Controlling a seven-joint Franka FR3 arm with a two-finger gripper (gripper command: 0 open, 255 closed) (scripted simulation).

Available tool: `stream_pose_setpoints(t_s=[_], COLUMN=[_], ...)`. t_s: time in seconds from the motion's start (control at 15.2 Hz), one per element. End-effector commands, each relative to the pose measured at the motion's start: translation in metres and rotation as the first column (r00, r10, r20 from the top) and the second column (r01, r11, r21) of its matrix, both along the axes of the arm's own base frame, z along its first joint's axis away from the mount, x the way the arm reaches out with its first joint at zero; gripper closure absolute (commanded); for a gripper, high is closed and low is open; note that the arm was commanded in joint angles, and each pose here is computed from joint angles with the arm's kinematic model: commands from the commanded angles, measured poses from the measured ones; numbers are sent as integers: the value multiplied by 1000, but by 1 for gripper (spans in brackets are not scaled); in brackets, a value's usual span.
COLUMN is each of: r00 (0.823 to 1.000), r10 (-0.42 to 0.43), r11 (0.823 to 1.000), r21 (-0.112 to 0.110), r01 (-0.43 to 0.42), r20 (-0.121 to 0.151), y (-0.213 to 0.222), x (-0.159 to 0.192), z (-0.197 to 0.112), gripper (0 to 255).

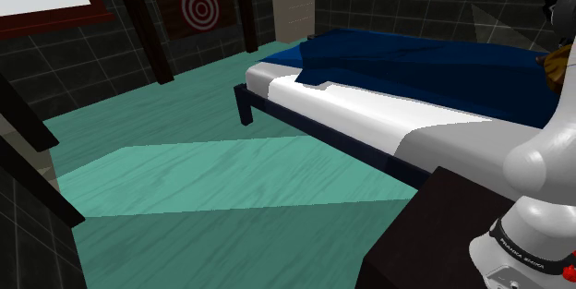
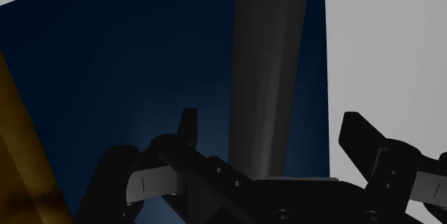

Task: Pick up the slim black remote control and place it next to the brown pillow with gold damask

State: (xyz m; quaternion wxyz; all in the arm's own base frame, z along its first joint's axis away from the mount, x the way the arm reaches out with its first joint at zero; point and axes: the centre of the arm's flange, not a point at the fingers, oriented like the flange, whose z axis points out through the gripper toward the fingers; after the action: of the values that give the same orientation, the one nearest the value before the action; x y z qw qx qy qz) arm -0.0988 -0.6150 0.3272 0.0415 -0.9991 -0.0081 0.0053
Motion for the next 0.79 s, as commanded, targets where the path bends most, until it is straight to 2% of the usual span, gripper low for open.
stream_pose_setpoints(t_s=[0.0,0.2,0.73], r00=[1000,1000,1000], r10=[1,1,1], r11=[1000,1000,1000], r21=[-2,-2,-2], r01=[-1,-1,-1], r20=[0,0,0], y=[-2,-4,-4], x=[1,1,1], z=[14,50,50], gripper=[0,0,0])
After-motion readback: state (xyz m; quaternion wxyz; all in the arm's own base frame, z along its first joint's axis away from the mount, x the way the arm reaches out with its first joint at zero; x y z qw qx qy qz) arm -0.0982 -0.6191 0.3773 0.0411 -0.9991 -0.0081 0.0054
